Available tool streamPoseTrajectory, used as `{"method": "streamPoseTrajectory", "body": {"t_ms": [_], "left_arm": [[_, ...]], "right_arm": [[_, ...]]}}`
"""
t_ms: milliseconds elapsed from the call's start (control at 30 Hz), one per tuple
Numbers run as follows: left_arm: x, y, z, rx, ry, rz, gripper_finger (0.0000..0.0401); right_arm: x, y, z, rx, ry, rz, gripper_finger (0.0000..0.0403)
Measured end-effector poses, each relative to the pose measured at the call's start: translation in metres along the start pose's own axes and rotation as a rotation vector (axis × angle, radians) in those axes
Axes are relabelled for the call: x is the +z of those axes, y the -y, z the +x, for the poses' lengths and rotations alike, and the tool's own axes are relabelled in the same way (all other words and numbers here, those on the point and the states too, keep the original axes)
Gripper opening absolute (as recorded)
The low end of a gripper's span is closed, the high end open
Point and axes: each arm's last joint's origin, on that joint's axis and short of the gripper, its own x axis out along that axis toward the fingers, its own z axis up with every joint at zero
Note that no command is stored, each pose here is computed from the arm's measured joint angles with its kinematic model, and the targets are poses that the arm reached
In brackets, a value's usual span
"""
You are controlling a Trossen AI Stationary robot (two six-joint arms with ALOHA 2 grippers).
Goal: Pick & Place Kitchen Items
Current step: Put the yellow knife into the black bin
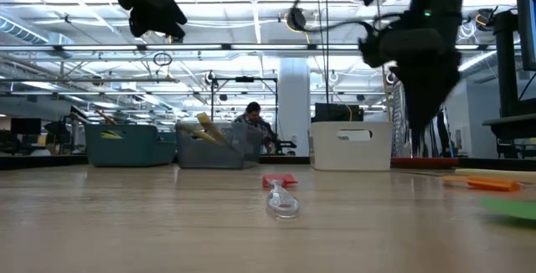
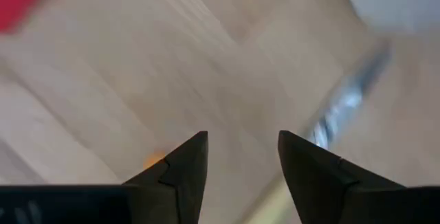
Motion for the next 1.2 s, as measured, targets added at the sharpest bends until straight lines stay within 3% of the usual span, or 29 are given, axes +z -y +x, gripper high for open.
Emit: {"method": "streamPoseTrajectory", "body": {"t_ms": [133,300,500,700,967,1200], "left_arm": [[-0.016,0.006,0.014,-0.056,0.056,0.022,0.0172],[-0.026,0.013,0.026,-0.101,0.09,0.04,0.0173],[-0.025,0.016,0.026,-0.119,0.12,0.04,0.0172],[-0.021,0.017,0.025,-0.126,0.16,0.043,0.0173],[-0.021,0.016,0.025,-0.082,0.176,0.038,0.0173],[-0.021,0.016,0.026,-0.082,0.174,0.038,0.0172]], "right_arm": [[-0.011,0.011,0.0,-0.118,-0.106,0.101,0.0161],[-0.019,0.019,0.012,-0.164,-0.13,0.154,0.016],[-0.024,0.025,0.037,-0.093,-0.116,0.177,0.0154],[-0.033,0.036,0.052,-0.102,-0.111,0.201,0.0145],[-0.035,0.038,0.054,-0.117,-0.119,0.137,0.0128],[-0.034,0.037,0.052,-0.101,-0.097,0.152,0.01]]}}
